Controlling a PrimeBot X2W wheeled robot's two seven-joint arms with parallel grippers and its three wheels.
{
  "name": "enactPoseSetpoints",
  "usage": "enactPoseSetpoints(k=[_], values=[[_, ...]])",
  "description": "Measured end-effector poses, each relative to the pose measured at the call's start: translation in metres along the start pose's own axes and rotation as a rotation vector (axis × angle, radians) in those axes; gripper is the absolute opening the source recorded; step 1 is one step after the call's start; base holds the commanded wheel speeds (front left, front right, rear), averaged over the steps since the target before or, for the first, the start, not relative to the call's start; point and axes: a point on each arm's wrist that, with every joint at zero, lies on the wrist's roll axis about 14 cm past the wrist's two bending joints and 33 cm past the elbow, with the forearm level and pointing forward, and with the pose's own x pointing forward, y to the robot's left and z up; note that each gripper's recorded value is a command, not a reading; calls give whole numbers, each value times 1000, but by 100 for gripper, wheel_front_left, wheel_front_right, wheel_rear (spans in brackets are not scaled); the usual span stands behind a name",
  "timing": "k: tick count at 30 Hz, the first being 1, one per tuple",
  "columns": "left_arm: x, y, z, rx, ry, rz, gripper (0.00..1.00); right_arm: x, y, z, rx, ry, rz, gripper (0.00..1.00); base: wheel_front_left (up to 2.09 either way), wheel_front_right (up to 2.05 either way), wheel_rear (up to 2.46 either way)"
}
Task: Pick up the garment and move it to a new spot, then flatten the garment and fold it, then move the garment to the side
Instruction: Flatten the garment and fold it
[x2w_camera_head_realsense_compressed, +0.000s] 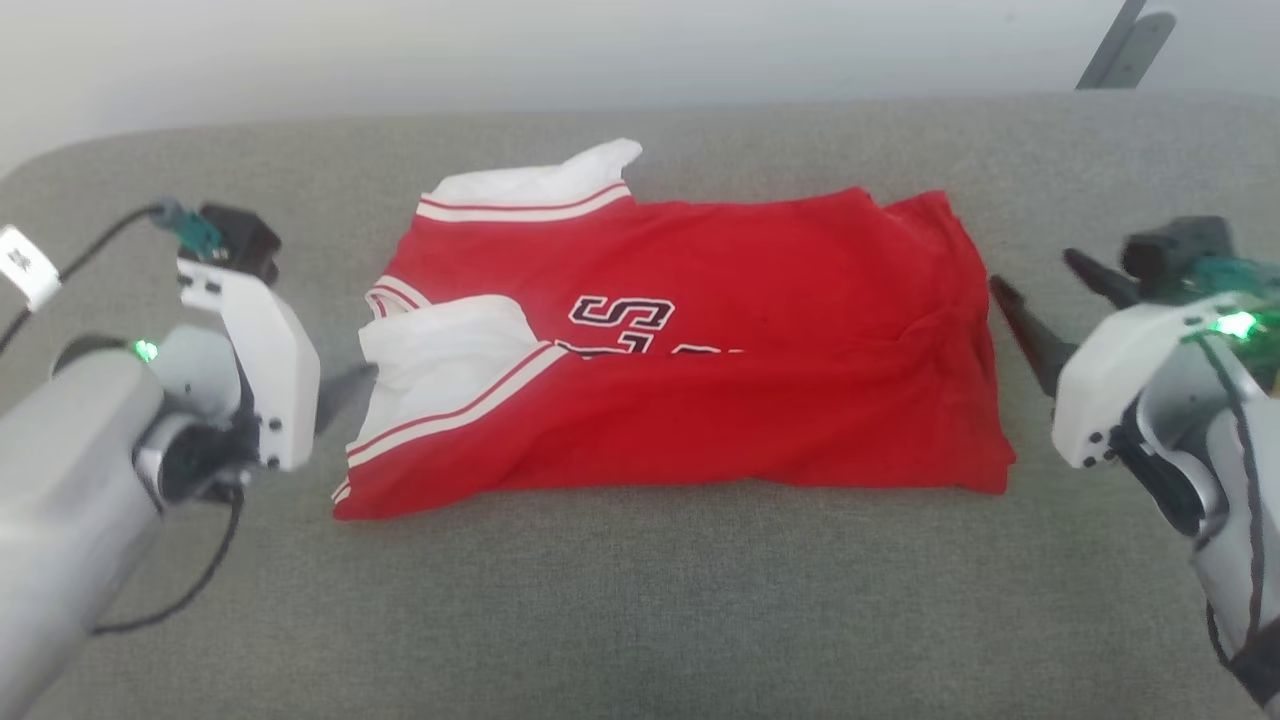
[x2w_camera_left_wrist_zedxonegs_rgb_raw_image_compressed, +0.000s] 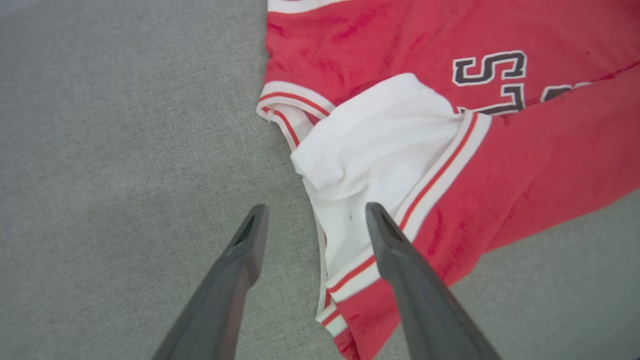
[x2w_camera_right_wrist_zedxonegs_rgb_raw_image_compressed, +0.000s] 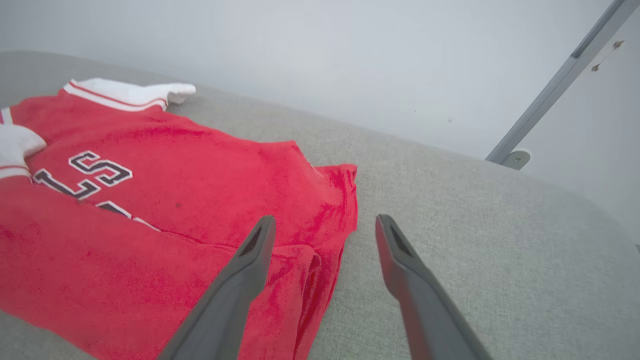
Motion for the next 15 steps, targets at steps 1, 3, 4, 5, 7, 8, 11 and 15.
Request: enactPoseSetpoints(k=[1, 3, 4, 5, 7, 8, 11, 15], values=[[-4, -1, -3, -2, 2, 4, 100, -4, -3, 6, 5, -40, -18, 100, 0, 0, 0], [-10, -7, -11, 1, 8, -5, 100, -14, -9, 18, 4, -114, -54, 100, 0, 0, 0], [-12, -11, -16, 6, 17, -11, 100, -19, -13, 23, 11, -153, -77, 100, 0, 0, 0], [-14, -15, -20, 1, 25, -20, 100, -23, -15, 28, 21, -188, -97, 100, 0, 0, 0], [-16, -20, -31, -9, 47, -27, 100, -30, -17, 30, 12, -234, -128, 100, 0, 0, 0], [-17, -22, -36, -14, 56, -30, 100, -33, -17, 32, 22, -256, -141, 100, 0, 0, 0], [-17, -27, -48, -31, 83, -34, 100, -42, -20, 37, 22, -317, -191, 100, 0, 0, 0], [-13, -28, -62, -43, 119, -28, 100, -52, -20, 35, 36, -356, -245, 100, 0, 0, 0]])
